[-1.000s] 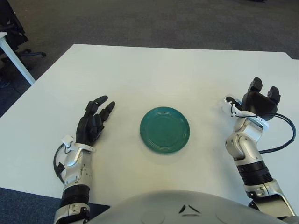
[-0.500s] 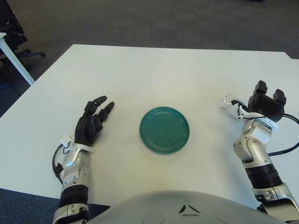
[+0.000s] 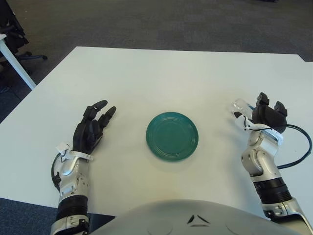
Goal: Put the bottle into the plate.
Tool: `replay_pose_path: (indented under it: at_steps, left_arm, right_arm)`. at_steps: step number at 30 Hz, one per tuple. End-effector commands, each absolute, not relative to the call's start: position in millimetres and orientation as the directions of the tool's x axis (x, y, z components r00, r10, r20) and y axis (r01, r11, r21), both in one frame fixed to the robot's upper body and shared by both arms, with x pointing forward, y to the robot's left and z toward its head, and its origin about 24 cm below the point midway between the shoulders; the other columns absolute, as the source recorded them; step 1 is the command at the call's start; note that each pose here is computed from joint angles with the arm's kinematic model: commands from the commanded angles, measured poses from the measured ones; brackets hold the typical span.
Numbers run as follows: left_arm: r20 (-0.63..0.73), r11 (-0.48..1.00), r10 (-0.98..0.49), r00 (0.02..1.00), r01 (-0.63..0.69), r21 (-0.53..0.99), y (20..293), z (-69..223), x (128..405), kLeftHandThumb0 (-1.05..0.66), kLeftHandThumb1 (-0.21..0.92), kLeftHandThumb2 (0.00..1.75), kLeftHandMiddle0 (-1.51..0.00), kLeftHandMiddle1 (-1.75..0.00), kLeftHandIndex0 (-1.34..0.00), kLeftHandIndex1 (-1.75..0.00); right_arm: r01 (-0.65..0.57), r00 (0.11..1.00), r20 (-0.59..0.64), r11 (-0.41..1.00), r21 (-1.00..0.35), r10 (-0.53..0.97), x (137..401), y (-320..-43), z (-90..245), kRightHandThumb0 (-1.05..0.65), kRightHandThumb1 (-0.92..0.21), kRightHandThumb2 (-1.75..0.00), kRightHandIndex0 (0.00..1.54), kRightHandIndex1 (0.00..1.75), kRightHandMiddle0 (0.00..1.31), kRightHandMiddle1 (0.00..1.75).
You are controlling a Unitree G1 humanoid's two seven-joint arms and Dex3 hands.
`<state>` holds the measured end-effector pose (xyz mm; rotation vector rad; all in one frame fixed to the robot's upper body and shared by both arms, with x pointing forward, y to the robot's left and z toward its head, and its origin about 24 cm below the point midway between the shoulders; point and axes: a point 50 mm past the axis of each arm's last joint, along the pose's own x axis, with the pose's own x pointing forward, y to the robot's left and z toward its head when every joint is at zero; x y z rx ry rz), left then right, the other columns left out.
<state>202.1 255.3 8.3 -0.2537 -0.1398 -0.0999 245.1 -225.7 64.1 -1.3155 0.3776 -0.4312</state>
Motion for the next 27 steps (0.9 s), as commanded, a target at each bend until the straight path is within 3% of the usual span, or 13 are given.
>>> replay_pose_path:
  at_steps: [1,27]
  left_arm:
    - [0.156,0.964,-0.085,0.984,0.120,-0.236,261.2,12.4,199.5,-0.61,0.92,0.48,-0.41,-0.29,-0.09,-1.10]
    - [0.162,0.964,-0.087,0.983,0.124,-0.235,263.1,22.9,190.3,-0.61,0.92,0.48,-0.41,-0.29,-0.09,-1.10]
  right_arm:
    - [0.103,0.874,-0.014,0.213,-0.971,-0.486,244.8,-220.3,63.5,-1.05,-0.92,-0.63,0.01,0.00,0.00,0.00]
    - [0.087,0.918,-0.050,0.325,-0.942,-0.393,251.4,-203.1,51.7,-1.05,-0.92,-0.66,0.02,0.01,0.02,0.02]
